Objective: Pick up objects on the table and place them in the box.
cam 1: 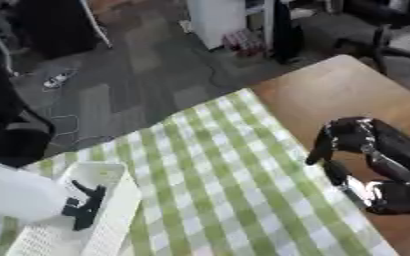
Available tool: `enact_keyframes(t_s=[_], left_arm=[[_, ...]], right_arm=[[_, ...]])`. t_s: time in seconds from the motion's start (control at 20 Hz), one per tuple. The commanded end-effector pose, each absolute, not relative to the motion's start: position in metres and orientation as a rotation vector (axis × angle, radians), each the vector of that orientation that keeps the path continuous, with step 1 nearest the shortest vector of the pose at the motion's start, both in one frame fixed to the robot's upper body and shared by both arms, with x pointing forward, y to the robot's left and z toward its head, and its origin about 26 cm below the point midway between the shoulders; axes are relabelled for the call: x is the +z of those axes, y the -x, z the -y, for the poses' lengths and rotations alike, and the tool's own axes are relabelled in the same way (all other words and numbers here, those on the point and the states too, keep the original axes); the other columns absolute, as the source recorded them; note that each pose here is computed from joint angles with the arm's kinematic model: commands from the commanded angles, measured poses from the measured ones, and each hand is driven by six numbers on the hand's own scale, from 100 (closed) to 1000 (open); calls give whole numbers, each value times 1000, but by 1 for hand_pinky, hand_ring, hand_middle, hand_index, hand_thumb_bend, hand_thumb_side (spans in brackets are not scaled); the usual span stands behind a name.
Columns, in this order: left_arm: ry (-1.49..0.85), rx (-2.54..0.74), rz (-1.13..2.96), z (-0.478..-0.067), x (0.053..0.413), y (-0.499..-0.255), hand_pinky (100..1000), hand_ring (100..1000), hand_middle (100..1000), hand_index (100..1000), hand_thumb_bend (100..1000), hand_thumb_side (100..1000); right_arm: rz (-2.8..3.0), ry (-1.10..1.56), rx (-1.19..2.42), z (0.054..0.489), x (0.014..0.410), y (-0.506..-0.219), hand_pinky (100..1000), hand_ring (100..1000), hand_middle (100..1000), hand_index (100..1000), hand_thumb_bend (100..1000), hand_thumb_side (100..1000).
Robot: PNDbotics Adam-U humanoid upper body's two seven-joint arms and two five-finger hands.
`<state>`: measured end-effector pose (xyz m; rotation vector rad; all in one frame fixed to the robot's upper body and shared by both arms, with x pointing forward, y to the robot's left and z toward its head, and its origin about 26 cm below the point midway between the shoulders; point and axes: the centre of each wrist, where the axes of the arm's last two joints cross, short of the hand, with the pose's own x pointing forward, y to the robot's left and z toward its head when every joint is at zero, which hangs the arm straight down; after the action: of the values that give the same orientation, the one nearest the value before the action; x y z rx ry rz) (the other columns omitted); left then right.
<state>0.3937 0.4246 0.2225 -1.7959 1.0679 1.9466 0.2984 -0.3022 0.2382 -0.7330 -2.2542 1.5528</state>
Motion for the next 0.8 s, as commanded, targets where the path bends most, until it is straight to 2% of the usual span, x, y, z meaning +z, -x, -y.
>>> enact_keyframes(t_s=[0.05, 0.4, 0.45, 0.5, 0.55, 0.65, 0.75, 0.8], left_arm=[[1845, 1918, -986, -431, 239, -394, 100, 100, 100, 217, 100, 511], [1812, 1966, -935, -428, 236, -397, 100, 100, 100, 232, 100, 500], [1797, 1976, -939, -427, 236, -398, 100, 100, 192, 366, 100, 510], [1761, 1994, -948, -425, 236, -398, 261, 210, 341, 509, 100, 801], [1733, 2009, -956, -424, 236, -398, 444, 364, 451, 607, 100, 996], [1669, 2045, -997, -421, 236, -399, 661, 648, 640, 757, 100, 1000], [1608, 2053, -1060, -419, 240, -398, 796, 804, 762, 837, 100, 1000], [1579, 2049, -1094, -417, 242, -398, 842, 848, 798, 862, 152, 1000]], right_arm=[[2257, 737, 1605, 303, 252, -297, 560, 431, 505, 631, 100, 1000], [2224, 705, 1658, 301, 260, -298, 571, 438, 514, 641, 100, 1000], [2222, 702, 1661, 301, 261, -298, 573, 439, 516, 643, 100, 1000], [2216, 698, 1668, 301, 262, -298, 574, 441, 517, 645, 100, 1000], [2210, 694, 1673, 301, 262, -298, 574, 441, 517, 645, 100, 1000], [2198, 687, 1686, 301, 262, -298, 575, 442, 519, 646, 100, 1000], [2184, 685, 1696, 301, 262, -298, 576, 443, 519, 647, 100, 1000], [2176, 684, 1701, 302, 262, -298, 576, 444, 520, 647, 100, 1000]])
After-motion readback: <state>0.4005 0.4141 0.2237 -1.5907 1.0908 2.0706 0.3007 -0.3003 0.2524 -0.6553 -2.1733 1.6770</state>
